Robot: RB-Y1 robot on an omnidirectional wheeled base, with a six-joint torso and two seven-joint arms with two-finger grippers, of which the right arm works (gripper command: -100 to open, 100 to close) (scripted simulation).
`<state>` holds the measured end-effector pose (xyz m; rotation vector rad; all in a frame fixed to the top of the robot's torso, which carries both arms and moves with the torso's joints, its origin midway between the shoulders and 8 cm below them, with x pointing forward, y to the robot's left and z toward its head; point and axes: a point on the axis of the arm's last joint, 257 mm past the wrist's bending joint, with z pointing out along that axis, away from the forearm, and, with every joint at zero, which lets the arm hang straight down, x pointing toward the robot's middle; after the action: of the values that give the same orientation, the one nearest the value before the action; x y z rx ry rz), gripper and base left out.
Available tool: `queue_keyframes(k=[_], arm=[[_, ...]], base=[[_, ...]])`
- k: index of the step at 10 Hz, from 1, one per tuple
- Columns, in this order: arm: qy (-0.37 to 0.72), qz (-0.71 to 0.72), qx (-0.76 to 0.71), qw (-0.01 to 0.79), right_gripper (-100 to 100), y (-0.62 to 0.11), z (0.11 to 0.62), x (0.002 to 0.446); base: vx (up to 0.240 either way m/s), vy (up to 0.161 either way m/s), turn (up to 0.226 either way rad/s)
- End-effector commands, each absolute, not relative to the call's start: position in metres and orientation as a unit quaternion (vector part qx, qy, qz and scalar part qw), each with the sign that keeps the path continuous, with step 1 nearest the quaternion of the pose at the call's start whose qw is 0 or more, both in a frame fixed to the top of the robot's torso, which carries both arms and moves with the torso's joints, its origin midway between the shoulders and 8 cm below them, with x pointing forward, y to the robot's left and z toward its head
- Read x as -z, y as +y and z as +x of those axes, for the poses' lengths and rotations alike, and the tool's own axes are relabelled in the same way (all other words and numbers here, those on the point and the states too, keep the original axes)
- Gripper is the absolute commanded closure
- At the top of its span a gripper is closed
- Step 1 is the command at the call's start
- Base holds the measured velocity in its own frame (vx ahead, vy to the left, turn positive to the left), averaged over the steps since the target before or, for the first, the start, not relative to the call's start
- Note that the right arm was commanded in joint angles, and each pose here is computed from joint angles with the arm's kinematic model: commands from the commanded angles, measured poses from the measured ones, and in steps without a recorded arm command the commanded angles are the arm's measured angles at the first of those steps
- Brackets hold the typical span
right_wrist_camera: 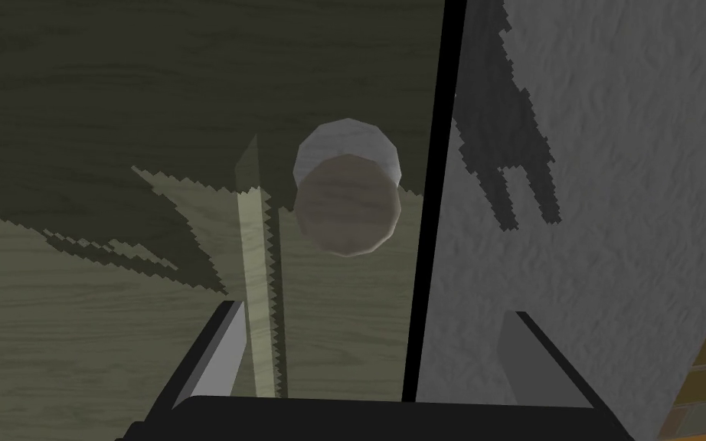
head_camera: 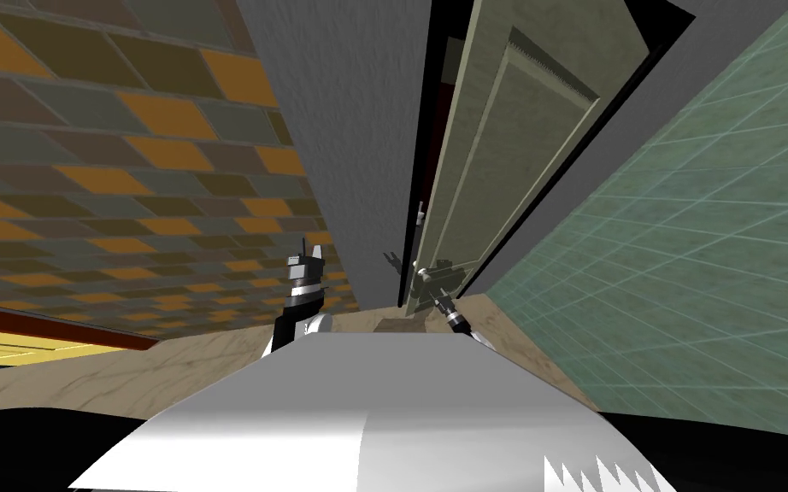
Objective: Pull the door open
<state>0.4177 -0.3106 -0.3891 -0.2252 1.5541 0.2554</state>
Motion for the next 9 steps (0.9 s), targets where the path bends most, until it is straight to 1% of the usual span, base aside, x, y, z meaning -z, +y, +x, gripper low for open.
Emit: queue_keyframes(k=[1,2,4,5,6,8,9], arm=[[0.699,-0.099,-0.112,0.699,-100,-0.313,0.418,0.391],[0.7,-0.084,-0.096,0.702,-100,-0.323,0.424,0.391],[0.702,-0.067,-0.08,0.705,-100,-0.334,0.43,0.391],[0.703,-0.059,-0.072,0.705,-100,-0.339,0.432,0.391],[0.704,-0.044,-0.057,0.706,-100,-0.348,0.436,0.391],[0.705,-0.031,-0.046,0.707,-100,-0.356,0.439,0.391],[0.706,-0.023,-0.04,0.707,-100,-0.36,0.441,0.392]], base=[[0.017,0.004,-0.02],[0.022,0.007,0.181],[0.042,-0.003,0.292],[0.046,-0.023,0.234],[0.067,-0.028,0.327],[0.045,-0.035,0.178],[0.041,-0.044,0.329]])
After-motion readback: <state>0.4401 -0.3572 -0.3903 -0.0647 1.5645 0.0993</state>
